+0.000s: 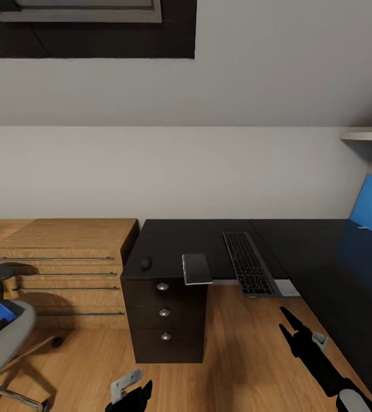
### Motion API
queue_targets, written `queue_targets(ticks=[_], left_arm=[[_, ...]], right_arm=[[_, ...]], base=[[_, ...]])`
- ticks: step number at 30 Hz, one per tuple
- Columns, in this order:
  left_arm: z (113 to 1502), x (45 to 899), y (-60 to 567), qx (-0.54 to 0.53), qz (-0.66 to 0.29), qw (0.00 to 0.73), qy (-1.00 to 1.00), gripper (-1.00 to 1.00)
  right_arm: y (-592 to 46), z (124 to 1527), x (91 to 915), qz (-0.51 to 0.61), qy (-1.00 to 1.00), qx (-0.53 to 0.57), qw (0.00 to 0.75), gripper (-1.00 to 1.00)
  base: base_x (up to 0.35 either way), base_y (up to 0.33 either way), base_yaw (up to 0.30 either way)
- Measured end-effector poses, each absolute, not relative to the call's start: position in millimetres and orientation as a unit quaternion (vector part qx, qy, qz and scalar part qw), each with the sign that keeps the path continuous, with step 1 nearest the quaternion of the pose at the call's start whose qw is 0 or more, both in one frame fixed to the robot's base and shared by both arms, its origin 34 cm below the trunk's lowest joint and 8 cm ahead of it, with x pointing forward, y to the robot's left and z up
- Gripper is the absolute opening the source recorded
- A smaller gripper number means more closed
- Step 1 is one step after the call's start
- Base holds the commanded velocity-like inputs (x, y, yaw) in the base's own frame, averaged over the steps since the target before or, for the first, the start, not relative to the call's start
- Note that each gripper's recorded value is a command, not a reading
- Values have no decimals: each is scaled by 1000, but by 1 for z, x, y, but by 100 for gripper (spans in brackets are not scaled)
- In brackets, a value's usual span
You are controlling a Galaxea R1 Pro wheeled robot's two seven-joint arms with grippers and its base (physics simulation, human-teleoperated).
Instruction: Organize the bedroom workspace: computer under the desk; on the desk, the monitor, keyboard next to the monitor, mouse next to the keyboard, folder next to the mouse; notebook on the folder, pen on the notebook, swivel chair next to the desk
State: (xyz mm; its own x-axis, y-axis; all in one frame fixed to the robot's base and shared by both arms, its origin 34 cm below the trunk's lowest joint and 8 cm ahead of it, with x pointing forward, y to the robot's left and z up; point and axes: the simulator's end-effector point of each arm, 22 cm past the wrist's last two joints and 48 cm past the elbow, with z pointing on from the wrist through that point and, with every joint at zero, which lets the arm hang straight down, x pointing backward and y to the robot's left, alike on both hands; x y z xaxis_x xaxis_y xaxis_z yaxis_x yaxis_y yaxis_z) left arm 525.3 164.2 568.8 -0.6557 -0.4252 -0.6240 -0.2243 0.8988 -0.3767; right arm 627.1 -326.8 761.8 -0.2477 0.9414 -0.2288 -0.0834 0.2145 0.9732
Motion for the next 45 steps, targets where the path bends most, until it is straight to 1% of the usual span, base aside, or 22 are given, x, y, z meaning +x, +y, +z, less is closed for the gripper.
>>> queue_targets(ticks=[4,8,17,30,45], left_arm=[[561,524,163,-179,-135,373,900,100],[553,523,162,-177,-139,374,900,100],[541,522,160,-175,-141,375,899,100],[541,522,158,-174,-142,375,899,100],[541,522,158,-174,-142,376,899,100]], right_arm=[[-326,768,625,530,586,341,509,100],[-323,777,618,547,581,296,526,100],[-313,775,609,559,584,248,534,100],[-328,792,602,564,577,215,550,100],[-333,795,602,558,573,213,561,100]], base=[[0,0,0],[0,0,0],[0,0,0],[0,0,0],[0,0,0]])
